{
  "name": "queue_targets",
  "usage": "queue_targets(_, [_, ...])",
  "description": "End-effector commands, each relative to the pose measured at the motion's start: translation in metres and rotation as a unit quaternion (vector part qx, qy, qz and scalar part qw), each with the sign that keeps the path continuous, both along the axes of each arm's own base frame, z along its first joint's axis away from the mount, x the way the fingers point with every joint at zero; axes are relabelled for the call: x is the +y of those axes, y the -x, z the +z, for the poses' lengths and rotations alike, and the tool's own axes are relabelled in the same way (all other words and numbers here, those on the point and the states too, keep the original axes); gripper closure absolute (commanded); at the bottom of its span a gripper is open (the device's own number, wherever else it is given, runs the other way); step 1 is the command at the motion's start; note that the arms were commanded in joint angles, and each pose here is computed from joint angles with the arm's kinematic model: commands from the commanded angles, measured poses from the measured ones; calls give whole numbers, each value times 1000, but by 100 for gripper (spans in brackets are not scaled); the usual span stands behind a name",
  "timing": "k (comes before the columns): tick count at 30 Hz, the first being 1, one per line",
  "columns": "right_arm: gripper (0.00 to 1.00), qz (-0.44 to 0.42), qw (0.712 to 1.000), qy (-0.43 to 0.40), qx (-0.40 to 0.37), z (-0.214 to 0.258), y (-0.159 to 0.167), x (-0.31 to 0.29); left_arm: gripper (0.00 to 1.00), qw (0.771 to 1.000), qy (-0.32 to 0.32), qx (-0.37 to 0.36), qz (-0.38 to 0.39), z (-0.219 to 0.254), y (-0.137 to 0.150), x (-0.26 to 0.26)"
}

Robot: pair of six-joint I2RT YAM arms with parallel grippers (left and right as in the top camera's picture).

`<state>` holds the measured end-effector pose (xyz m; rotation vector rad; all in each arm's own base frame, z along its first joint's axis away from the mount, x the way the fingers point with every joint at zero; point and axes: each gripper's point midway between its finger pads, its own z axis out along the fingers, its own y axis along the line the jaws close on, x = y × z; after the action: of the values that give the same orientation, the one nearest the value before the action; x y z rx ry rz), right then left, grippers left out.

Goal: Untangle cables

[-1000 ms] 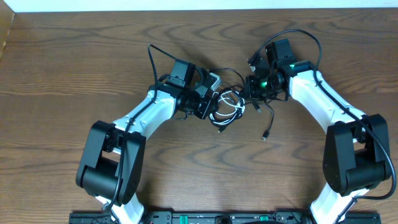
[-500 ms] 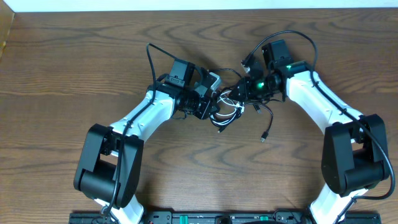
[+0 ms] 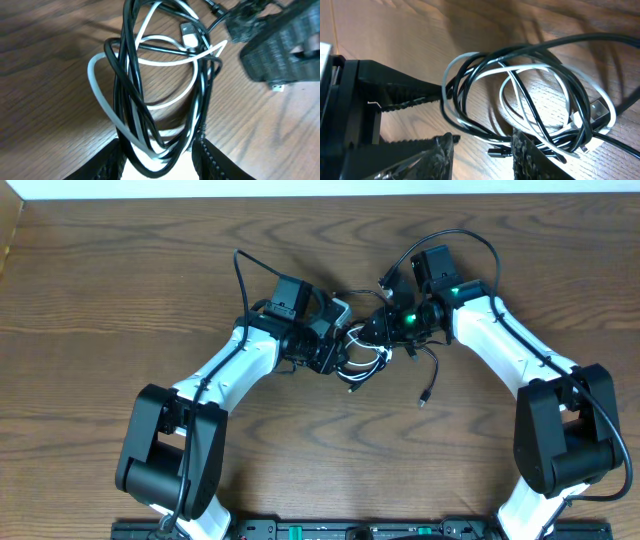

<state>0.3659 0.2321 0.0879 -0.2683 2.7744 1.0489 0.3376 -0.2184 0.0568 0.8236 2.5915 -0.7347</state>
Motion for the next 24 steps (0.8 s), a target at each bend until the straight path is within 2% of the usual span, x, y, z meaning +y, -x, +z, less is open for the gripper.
queue_targets(1, [66,5,1000,-5,9,-5,3,6,55,1000,-17,-8,7,3,0,9])
queue_targets(7, [66,5,1000,-5,8,-4,3,6,54,999,-35,2,13,-5,2,15])
queue_targets(12, [65,4,1000,-2,7,-5,2,5,54,995,-63,26,72,-16,-2,26])
queue_targets(18, [65,-4,1000,17,1,-9,-1,0,55,987,-59,67,133,-26,-3,27])
queue_targets(22, [64,-5,1000,17,0,-9,-1,0,55,959,-107,101,243,-56,-10,48])
queue_targets(24, [65,-7,1000,23,-1,-11,-2,-1,55,956,-107,109,251,-64,-11,47])
